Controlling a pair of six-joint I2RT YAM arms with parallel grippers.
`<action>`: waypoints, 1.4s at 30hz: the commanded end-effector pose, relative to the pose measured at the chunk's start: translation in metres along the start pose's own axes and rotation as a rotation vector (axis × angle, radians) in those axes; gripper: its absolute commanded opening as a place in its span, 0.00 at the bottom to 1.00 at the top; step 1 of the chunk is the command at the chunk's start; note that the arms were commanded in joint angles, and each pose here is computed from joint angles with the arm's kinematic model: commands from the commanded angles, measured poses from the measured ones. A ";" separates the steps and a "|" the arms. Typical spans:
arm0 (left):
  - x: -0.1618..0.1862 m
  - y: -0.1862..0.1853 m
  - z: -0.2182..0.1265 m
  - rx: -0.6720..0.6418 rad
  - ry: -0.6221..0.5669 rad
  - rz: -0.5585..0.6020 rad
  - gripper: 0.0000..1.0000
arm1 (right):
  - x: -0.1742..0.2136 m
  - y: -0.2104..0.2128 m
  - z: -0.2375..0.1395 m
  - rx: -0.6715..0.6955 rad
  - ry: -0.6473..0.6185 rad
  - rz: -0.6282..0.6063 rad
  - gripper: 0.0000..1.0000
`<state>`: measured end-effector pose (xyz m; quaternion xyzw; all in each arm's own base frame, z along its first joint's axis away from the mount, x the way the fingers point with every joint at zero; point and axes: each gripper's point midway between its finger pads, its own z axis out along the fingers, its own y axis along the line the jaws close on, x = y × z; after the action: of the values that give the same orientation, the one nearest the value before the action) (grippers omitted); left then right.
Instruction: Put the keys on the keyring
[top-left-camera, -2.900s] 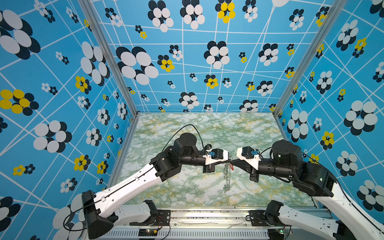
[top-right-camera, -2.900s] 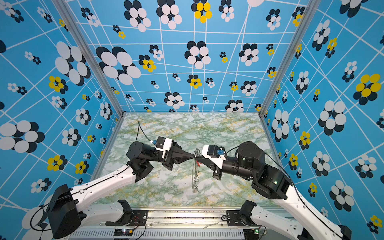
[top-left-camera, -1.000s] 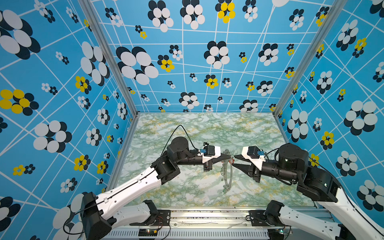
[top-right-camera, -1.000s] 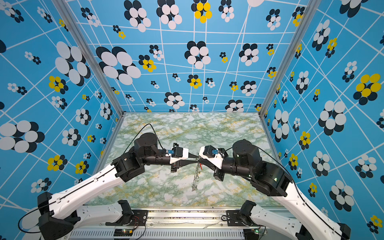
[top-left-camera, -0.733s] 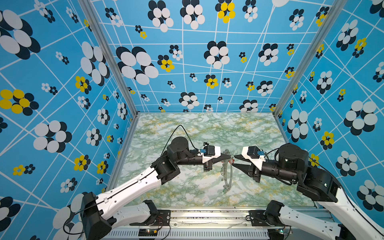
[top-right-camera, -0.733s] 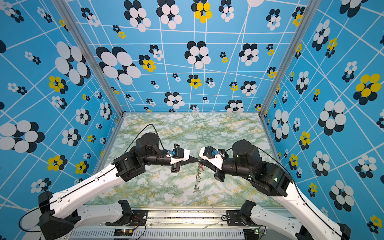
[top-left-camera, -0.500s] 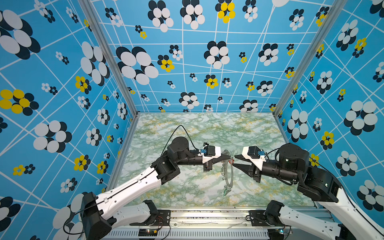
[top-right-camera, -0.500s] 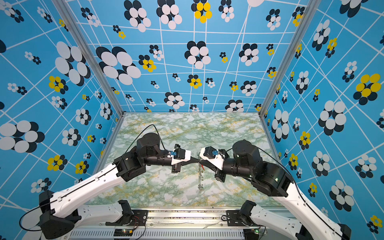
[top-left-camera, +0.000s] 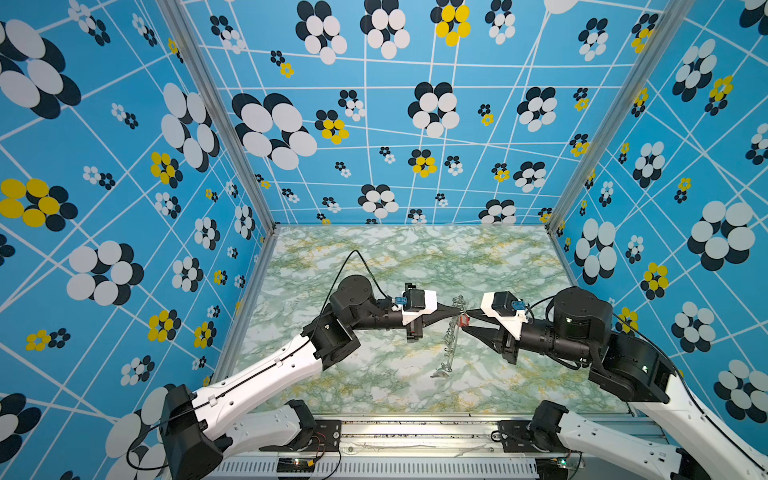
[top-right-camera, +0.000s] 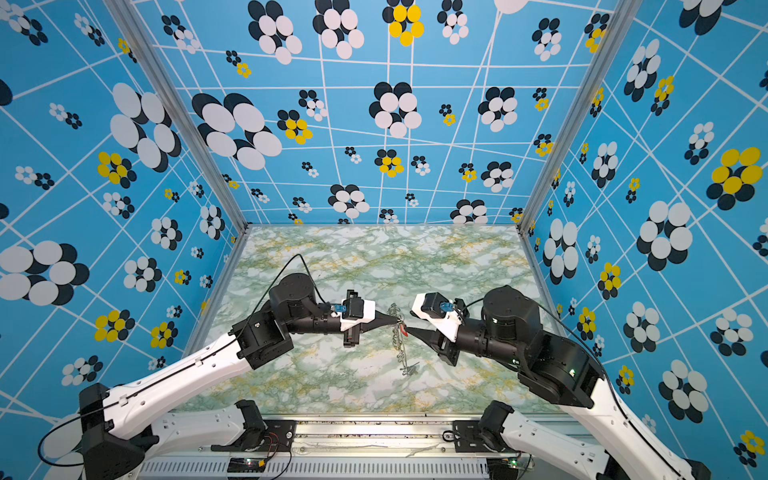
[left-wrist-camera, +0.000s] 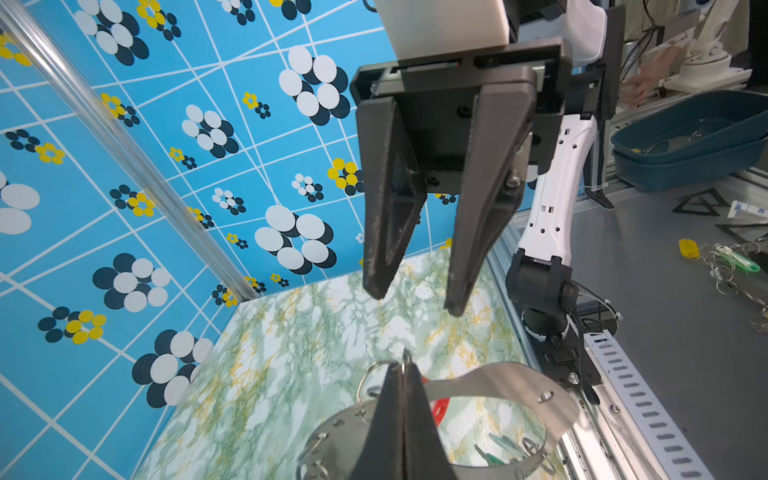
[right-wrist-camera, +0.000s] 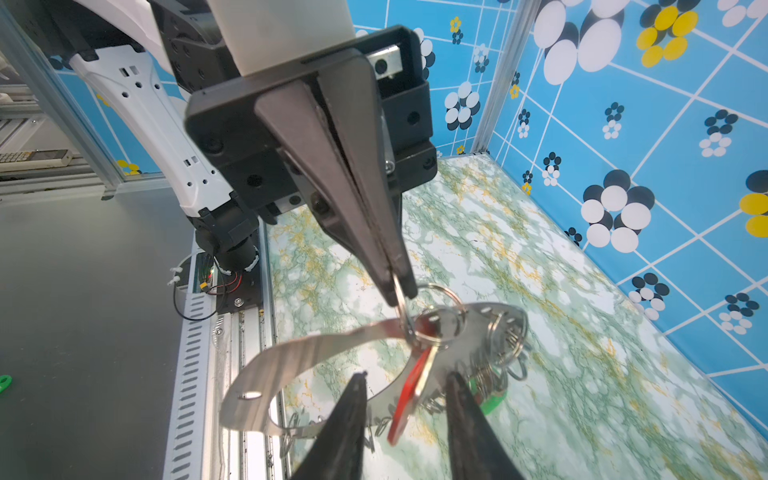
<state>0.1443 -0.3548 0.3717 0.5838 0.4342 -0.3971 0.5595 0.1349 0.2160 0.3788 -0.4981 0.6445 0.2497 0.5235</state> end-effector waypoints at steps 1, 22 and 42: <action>-0.042 0.003 -0.012 -0.006 -0.160 0.040 0.00 | 0.001 -0.004 0.006 0.019 -0.011 0.018 0.36; -0.056 0.007 -0.016 -0.018 -0.280 0.021 0.00 | -0.004 -0.006 0.019 0.019 -0.060 0.023 0.26; -0.054 0.027 -0.017 -0.145 -0.429 -0.005 0.00 | -0.001 0.029 0.039 -0.201 -0.084 0.132 0.00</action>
<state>0.1447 -0.3488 0.4087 0.4846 0.3595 -0.4832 0.6344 0.1417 0.2455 0.3651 -0.4739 0.6440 0.3157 0.5110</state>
